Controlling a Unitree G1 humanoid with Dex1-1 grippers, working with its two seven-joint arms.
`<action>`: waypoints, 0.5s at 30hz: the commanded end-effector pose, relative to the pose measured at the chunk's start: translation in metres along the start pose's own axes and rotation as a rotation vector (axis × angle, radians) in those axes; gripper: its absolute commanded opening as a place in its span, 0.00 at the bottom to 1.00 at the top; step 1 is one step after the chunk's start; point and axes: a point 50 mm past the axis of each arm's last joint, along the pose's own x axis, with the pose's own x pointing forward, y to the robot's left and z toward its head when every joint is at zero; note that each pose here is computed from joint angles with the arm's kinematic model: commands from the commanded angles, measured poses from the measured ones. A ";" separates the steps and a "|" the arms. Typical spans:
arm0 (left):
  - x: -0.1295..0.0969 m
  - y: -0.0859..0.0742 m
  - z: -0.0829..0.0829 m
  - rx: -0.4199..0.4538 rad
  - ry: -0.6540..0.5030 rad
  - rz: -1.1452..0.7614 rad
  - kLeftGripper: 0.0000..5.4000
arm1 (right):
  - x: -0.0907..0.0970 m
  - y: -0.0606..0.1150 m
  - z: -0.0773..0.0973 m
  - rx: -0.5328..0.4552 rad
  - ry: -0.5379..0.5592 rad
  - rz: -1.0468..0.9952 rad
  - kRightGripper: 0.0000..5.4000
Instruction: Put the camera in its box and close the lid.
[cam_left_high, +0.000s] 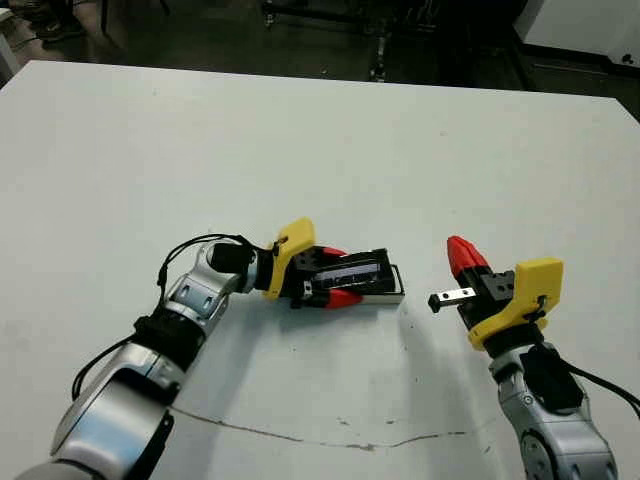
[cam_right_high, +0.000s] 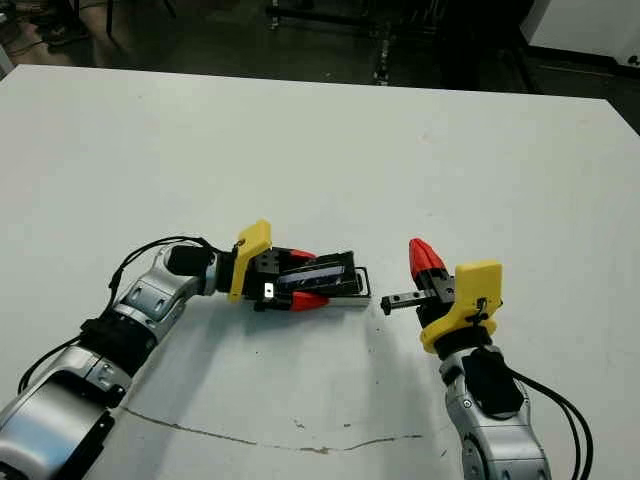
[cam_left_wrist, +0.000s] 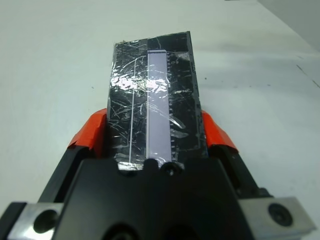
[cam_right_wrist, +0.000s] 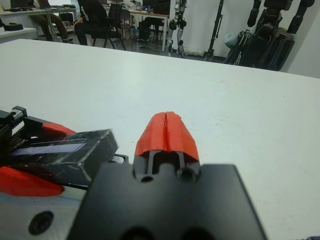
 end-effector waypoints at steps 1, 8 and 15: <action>0.031 -0.025 -0.025 -0.116 0.042 -0.075 0.58 | -0.002 -0.006 0.000 -0.010 0.014 -0.018 0.00; 0.044 -0.028 -0.022 -0.127 0.040 -0.133 0.58 | -0.002 -0.010 0.002 -0.026 0.002 -0.028 0.00; 0.051 -0.030 -0.023 -0.129 0.061 -0.193 0.58 | -0.002 -0.010 0.002 -0.020 0.003 -0.031 0.00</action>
